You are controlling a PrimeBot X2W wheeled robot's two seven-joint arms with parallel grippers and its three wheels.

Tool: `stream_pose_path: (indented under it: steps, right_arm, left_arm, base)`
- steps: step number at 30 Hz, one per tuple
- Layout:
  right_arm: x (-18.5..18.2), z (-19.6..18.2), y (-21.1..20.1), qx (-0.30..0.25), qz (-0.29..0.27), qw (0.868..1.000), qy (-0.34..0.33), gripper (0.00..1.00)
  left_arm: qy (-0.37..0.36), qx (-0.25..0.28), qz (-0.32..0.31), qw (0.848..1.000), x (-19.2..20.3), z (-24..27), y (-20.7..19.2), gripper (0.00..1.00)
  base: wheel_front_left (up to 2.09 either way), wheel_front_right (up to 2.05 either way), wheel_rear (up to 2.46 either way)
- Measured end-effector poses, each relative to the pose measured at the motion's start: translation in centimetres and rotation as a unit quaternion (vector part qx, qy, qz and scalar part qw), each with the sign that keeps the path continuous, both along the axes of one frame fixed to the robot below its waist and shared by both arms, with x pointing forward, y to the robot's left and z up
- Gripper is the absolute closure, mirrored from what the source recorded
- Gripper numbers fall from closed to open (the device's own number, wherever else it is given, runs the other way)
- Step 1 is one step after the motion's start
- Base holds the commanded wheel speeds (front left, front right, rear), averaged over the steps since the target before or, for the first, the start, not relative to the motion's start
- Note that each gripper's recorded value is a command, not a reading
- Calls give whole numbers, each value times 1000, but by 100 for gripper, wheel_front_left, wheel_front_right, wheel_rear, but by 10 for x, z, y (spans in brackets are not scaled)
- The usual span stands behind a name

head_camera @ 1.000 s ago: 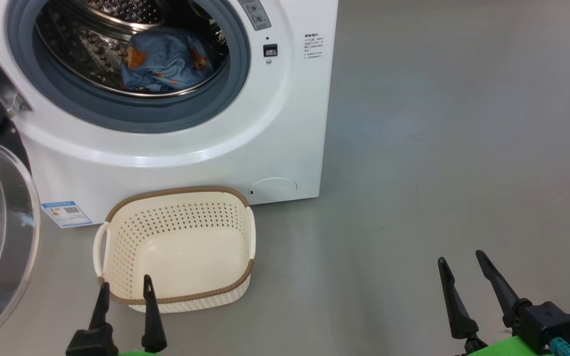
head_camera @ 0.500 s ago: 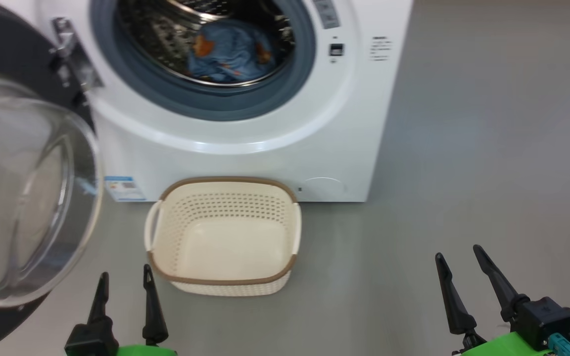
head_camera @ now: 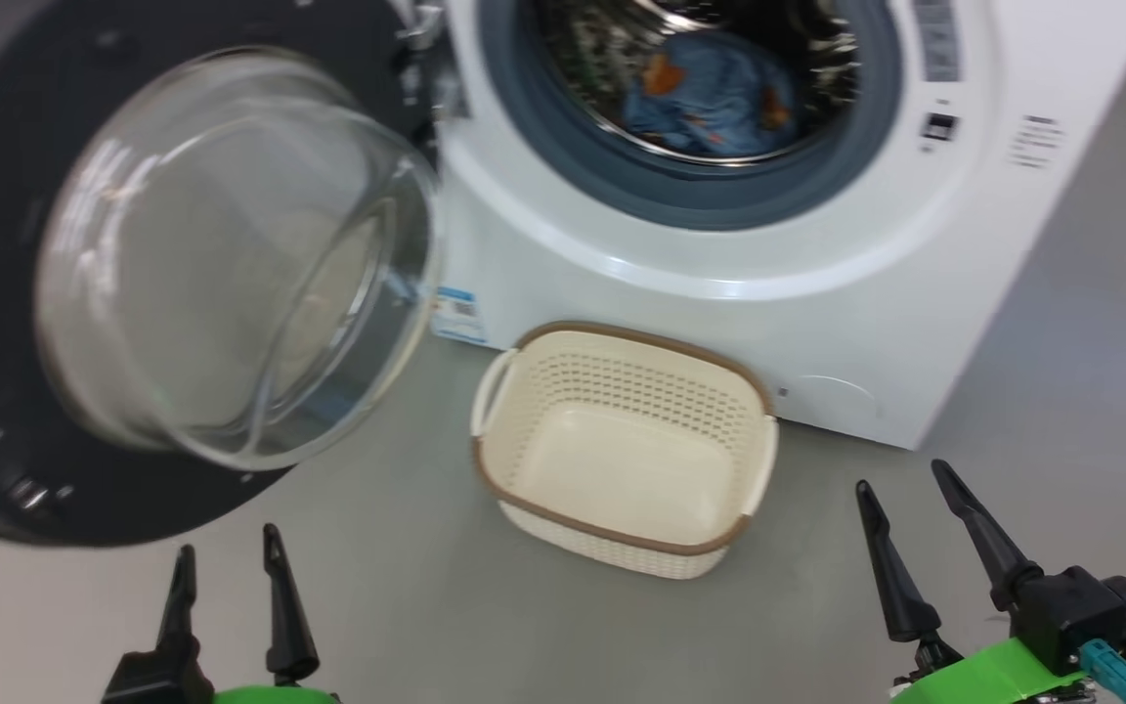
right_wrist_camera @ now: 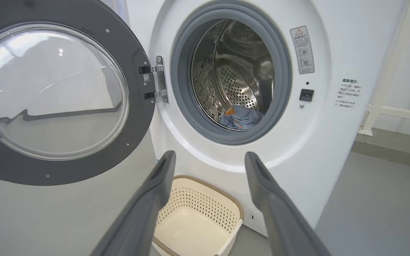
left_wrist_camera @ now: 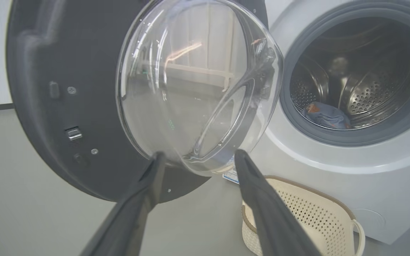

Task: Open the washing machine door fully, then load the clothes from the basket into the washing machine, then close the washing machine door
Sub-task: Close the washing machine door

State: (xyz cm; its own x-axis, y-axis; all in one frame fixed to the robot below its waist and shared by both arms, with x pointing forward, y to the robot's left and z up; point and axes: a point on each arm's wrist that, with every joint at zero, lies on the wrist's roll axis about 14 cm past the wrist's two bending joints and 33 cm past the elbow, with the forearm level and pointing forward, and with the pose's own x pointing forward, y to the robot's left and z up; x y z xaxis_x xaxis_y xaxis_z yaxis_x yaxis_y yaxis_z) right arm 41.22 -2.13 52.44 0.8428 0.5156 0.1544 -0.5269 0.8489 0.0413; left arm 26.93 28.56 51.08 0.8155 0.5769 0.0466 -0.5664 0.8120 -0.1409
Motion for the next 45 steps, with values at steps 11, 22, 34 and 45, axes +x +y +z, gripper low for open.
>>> stream_pose_path:
  steps: [11,22,34,45]
  right_arm:
    - [-10,14,98,2,152,988,-27,0]
    - [-10,14,105,1,168,985,-28,0]
    - [-8,21,97,6,153,988,-34,0]
    - [-16,16,79,11,119,993,-16,0]
  left_arm:
    - [-3,8,151,989,-71,10,51,0]
    - [-5,10,173,985,-80,14,52,0]
    - [-78,-96,244,962,-116,11,95,100]
    - [-270,-240,304,882,-139,4,186,100]
  base:
    - [-1,-1,-1]
    - [-14,-14,-14]
    - [0,0,0]
    - [0,0,0]
